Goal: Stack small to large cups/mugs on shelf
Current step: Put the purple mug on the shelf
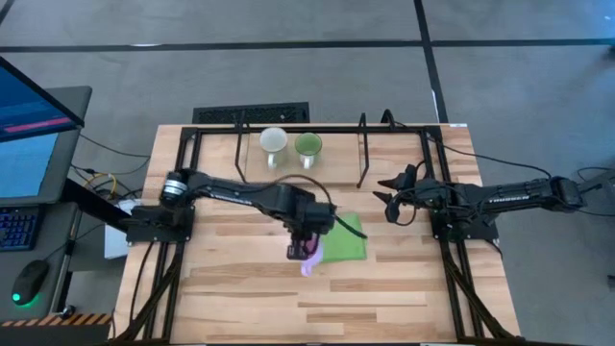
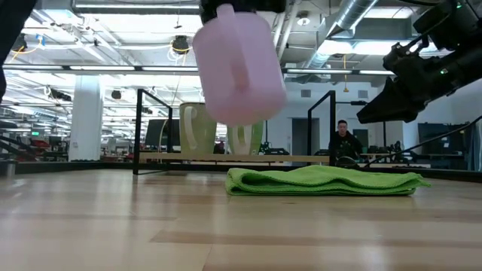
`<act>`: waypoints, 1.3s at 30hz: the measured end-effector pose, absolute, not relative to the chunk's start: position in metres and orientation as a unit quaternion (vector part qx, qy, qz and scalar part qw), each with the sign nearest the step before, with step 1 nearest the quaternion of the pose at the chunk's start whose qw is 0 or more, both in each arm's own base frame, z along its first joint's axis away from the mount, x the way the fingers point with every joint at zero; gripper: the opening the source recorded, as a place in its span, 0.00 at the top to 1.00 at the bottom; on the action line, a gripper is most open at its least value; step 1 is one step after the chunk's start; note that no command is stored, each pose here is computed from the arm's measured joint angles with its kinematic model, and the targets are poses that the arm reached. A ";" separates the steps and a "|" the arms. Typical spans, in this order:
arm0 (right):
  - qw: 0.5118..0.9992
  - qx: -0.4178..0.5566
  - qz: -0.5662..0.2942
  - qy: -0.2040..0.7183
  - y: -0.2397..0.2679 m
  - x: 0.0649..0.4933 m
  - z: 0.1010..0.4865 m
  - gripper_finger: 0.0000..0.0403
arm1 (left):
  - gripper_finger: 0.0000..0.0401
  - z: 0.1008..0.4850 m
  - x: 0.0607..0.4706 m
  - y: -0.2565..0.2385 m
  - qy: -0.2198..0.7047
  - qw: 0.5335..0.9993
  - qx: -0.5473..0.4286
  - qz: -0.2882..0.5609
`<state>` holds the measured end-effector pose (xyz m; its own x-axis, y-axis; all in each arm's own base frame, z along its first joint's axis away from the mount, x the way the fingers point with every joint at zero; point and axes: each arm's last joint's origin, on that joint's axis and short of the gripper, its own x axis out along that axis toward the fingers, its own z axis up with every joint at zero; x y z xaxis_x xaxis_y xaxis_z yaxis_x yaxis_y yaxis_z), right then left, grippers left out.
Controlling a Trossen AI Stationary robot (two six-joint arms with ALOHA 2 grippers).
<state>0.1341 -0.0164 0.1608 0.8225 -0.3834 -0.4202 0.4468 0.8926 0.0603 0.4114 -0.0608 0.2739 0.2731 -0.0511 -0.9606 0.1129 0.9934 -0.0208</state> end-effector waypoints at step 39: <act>0.933 0.084 -0.221 0.270 -0.016 0.127 0.149 0.48 | 1.00 0.224 0.457 -0.137 0.673 0.737 0.022 -0.059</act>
<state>0.1269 -0.0155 0.1487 0.7565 -0.3672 -0.5411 0.4583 0.8880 0.0381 0.4566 -0.1371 0.2238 0.0874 -0.0565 -0.9946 0.1164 0.9921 -0.0462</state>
